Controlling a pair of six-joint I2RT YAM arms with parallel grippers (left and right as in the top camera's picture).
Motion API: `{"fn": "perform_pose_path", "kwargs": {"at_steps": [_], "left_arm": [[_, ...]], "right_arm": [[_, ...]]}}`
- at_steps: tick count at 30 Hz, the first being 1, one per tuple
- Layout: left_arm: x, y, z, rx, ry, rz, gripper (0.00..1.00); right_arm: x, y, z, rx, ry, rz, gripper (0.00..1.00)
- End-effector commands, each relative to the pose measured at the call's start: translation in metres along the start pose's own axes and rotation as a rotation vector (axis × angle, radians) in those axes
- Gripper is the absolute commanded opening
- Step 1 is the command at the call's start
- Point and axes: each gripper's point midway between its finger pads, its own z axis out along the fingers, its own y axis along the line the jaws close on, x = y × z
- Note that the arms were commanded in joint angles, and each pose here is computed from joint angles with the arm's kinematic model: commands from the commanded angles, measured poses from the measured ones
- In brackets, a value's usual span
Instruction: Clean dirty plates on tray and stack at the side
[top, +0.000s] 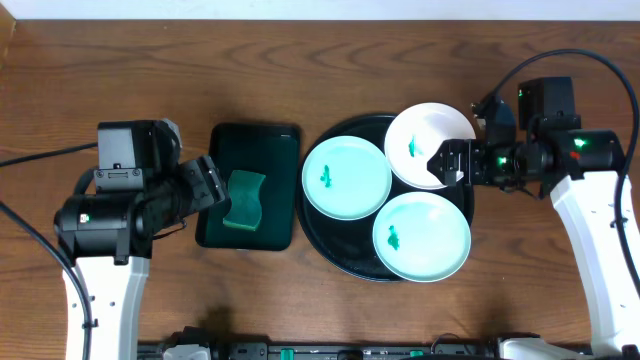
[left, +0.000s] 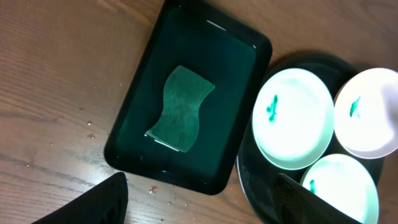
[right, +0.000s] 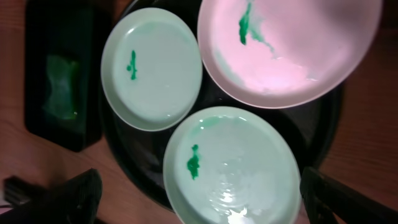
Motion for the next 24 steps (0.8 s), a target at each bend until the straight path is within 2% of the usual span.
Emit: {"fn": "perform_pose_path", "kwargs": {"at_steps": [1,2,4,5,10,17,24], "left_arm": [[0.009,0.005,0.009,-0.015,0.035,0.026,0.74],[0.01,0.005,0.01,-0.016,0.039,0.025,0.74],[0.012,0.007,0.012,-0.02,0.048,0.024,0.7],[0.013,0.007,0.014,-0.022,0.053,0.023,0.67],[0.014,0.009,0.023,-0.035,0.087,0.017,0.58],[0.022,0.016,0.043,-0.072,0.185,0.0,0.57],[0.028,0.024,0.058,-0.114,0.261,0.002,0.57]], "right_arm": [[-0.004,0.012,0.008,-0.069,0.024,0.038,0.86],[-0.003,0.012,0.012,-0.068,0.035,0.038,0.68],[-0.002,0.012,0.019,-0.061,0.056,0.032,0.4],[-0.001,0.012,0.024,-0.052,0.07,0.026,0.37],[0.001,0.014,0.048,0.021,0.104,-0.036,0.34],[-0.003,0.017,0.079,0.148,0.102,-0.087,0.34],[-0.002,0.02,0.115,0.165,0.14,-0.097,0.34]]}}
